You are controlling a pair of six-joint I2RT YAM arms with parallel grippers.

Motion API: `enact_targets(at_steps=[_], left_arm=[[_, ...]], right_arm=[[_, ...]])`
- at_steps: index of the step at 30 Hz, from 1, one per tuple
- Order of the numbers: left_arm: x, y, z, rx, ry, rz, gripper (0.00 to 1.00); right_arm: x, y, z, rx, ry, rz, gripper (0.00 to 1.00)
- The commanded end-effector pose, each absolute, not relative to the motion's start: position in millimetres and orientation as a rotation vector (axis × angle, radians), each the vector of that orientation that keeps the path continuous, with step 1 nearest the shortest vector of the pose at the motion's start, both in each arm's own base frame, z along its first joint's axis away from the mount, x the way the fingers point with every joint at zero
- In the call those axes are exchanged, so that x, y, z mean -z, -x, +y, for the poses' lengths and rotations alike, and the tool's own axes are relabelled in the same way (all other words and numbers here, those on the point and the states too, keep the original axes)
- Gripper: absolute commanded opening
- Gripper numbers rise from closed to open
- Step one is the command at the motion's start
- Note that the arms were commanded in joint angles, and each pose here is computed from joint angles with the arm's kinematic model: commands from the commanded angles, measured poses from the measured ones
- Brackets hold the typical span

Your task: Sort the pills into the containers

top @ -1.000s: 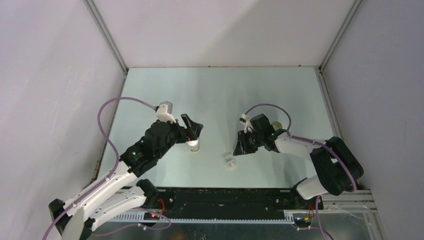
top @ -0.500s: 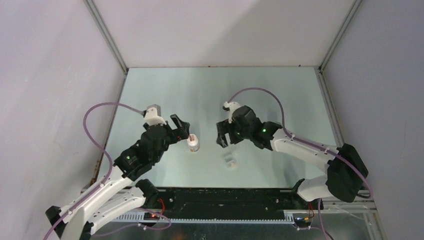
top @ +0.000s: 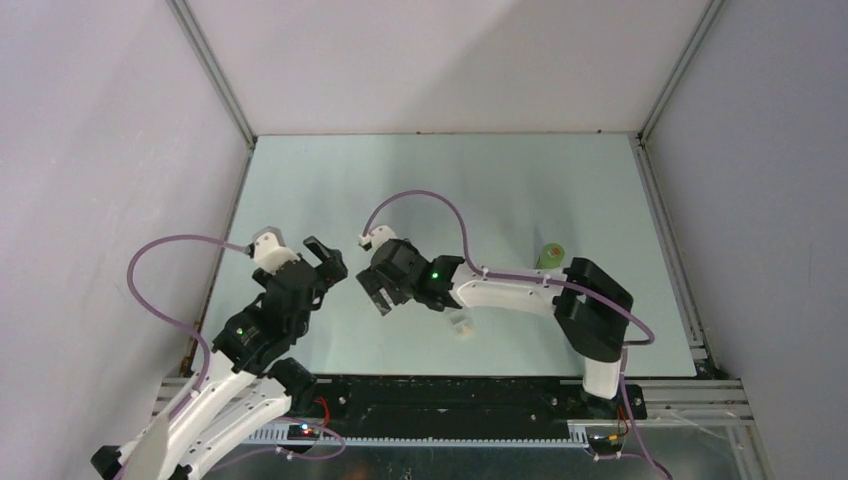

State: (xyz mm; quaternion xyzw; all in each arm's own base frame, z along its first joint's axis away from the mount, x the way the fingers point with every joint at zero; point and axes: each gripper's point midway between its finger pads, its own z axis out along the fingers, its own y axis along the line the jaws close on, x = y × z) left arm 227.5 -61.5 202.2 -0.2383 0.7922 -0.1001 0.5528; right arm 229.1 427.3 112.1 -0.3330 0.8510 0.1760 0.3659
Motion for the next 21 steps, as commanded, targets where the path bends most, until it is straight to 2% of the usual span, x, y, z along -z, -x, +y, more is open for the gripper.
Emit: enact_targets(at_steps=[1,6,8,13,17,21], left_arm=[[-191.2,-224.3,-37.6,0.187,0.709,1.834,0.99],[-176.5,-223.4,-36.5,0.22,0.745,1.848,0.99],[-172.9,-223.6,-37.6,0.23,0.747,1.855,0.99],[-159.4,-224.9,-45.7,0.248,0.708,1.894,0.99],[-143.8,-225.4,-52.8,0.247,0.682,1.95,0.99],[-136.6,-228.9,-72.0,0.304,0.589,2.015,0.99]], right_arm=[[-115.6,-244.7,438.5,-0.391,0.766,2.173,0.89],[-104.6,-250.3,452.9,-0.404,0.761,2.189,0.82],[-98.3,-252.9,456.1,-0.419,0.747,2.212,0.76],[-94.6,-256.3,455.5,-0.49,0.694,2.271,0.52],[-104.5,-258.4,449.8,-0.512,0.66,2.274,0.45],[-120.4,-261.2,432.0,-0.506,0.636,2.272,0.44]])
